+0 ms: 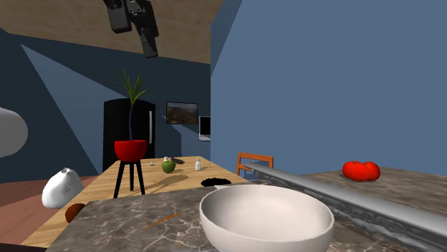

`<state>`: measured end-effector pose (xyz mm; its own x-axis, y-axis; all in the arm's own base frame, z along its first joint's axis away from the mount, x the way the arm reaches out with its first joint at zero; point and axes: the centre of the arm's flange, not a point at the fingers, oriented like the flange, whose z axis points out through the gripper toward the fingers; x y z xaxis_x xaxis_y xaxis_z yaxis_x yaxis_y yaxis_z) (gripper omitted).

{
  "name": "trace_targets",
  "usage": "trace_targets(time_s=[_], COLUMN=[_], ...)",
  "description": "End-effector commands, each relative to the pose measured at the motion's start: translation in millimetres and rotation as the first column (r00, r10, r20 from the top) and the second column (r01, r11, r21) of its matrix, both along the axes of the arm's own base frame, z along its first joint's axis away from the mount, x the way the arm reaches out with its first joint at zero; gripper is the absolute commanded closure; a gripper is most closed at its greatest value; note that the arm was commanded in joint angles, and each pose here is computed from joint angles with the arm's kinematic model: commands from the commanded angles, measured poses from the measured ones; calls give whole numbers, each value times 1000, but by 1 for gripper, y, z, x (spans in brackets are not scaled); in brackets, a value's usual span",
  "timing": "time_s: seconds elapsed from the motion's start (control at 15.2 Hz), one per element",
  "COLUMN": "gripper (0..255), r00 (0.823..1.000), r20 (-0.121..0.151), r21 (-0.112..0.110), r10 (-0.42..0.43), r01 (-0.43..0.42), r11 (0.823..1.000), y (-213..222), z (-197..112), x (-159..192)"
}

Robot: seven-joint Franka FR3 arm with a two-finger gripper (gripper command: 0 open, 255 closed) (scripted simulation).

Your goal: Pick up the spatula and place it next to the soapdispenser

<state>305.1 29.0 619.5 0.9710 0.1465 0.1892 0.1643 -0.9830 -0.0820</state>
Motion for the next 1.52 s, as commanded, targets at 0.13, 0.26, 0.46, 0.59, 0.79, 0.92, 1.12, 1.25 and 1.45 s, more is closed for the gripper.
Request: trace_targets(time_s=[0.13,0.26,0.46,0.59,0.79,0.92,1.12,1.25,1.45], gripper=[0,0,0,0,0,0,0,0,0], r00=[1000,999,997,996,992,990,985,981,975], r20=[0,0,0,0,-1,-2,-3,-4,-6], r21=[-7,-14,-25,-32,-43,-50,-61,-68,-79], r10=[20,41,72,92,123,143,173,193,223], r01=[-20,-41,-72,-92,-123,-143,-173,-193,-223], r11=[1000,999,997,995,992,988,983,979,972], y=[18,36,64,82,111,130,159,179,208], z=[-12,-25,-43,-56,-75,-88,-108,-121,-141], x=[16,31,54,69,90,103,123,136,154])
